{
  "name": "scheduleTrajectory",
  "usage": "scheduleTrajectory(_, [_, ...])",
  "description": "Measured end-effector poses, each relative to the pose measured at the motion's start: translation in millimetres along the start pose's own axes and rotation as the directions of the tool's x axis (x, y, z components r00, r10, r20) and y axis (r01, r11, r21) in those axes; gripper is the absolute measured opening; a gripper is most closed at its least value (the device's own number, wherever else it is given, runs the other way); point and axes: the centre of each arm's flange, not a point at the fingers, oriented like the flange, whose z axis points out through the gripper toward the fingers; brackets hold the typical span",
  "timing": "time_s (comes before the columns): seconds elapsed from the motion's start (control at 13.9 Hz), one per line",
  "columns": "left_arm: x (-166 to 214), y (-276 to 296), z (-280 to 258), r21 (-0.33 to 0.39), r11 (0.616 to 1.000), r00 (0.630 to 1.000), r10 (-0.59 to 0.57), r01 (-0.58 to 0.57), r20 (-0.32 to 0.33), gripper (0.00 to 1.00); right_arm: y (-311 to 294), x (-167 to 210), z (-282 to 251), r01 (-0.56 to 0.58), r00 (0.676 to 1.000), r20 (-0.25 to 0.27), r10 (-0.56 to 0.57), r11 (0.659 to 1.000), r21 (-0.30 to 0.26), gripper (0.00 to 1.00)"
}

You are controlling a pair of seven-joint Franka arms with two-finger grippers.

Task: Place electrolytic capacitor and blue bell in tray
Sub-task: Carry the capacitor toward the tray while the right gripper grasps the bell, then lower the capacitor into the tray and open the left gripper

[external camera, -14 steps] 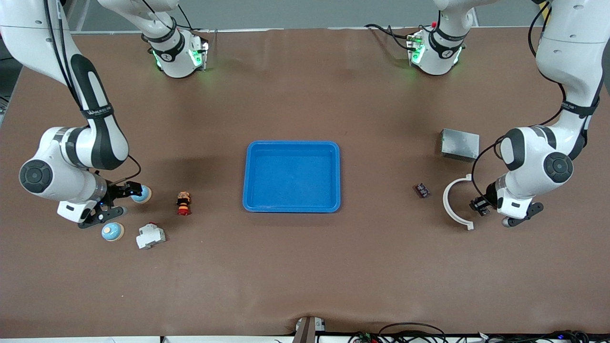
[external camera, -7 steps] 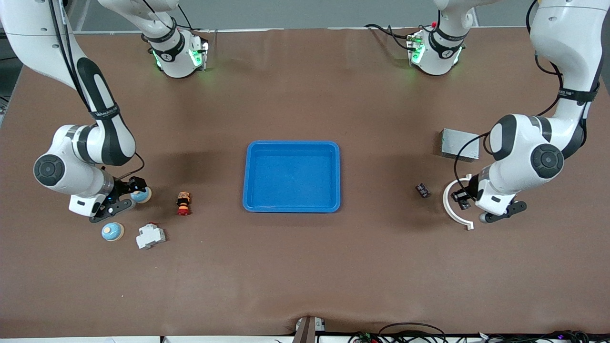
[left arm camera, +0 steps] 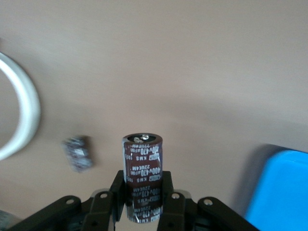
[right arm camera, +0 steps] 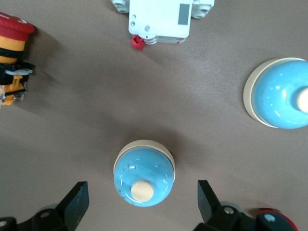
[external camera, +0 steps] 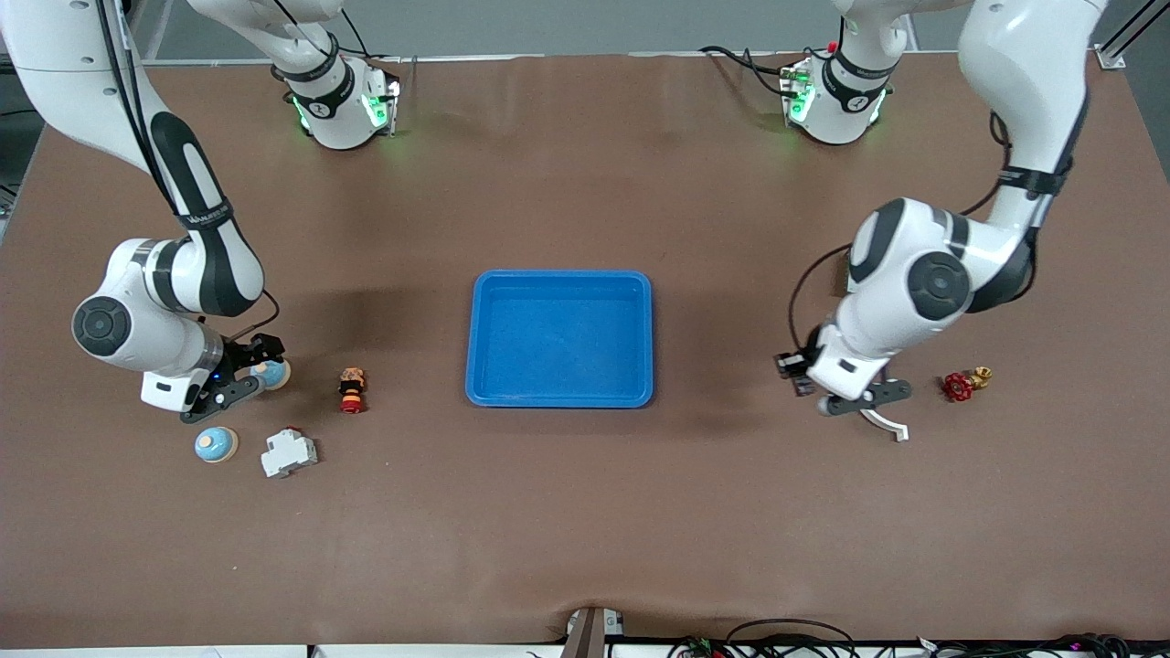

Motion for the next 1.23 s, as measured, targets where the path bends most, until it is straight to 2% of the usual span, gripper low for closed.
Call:
scheduleTrajectory(0.22, [-36,77,-2,0.011,0.986,0.985,-0.167,0.166,0.035,0.33,1,0,5,0.025,1.0,-0.002,-0.025,1.0,-0.002,1.0])
scheduleTrajectory(0.43, [-51,110,14,0.026,0.968,0.966,-0.249,0.248,0.066,0.33,2,-4,13,0.035,0.999,0.0,-0.035,0.999,0.0,1.0])
scheduleTrajectory(0.65, [-75,138,23,0.036,0.953,0.951,-0.301,0.299,0.068,0.33,-3,-11,27,0.038,0.999,-0.025,-0.039,0.999,-0.016,1.0])
scheduleTrajectory(0.79, [-92,154,22,0.042,0.943,0.941,-0.332,0.33,0.065,0.33,-9,-17,39,0.039,0.999,-0.024,-0.04,0.999,-0.014,1.0])
scheduleTrajectory(1.01, [-130,178,50,0.098,0.921,0.92,-0.384,0.377,0.072,0.33,-11,-19,43,0.041,0.999,-0.025,-0.041,0.999,-0.014,1.0])
scheduleTrajectory(1.23, [-153,186,92,0.158,0.915,0.918,-0.387,0.371,0.086,0.33,-10,-19,46,0.042,0.999,-0.033,-0.043,0.999,-0.02,1.0])
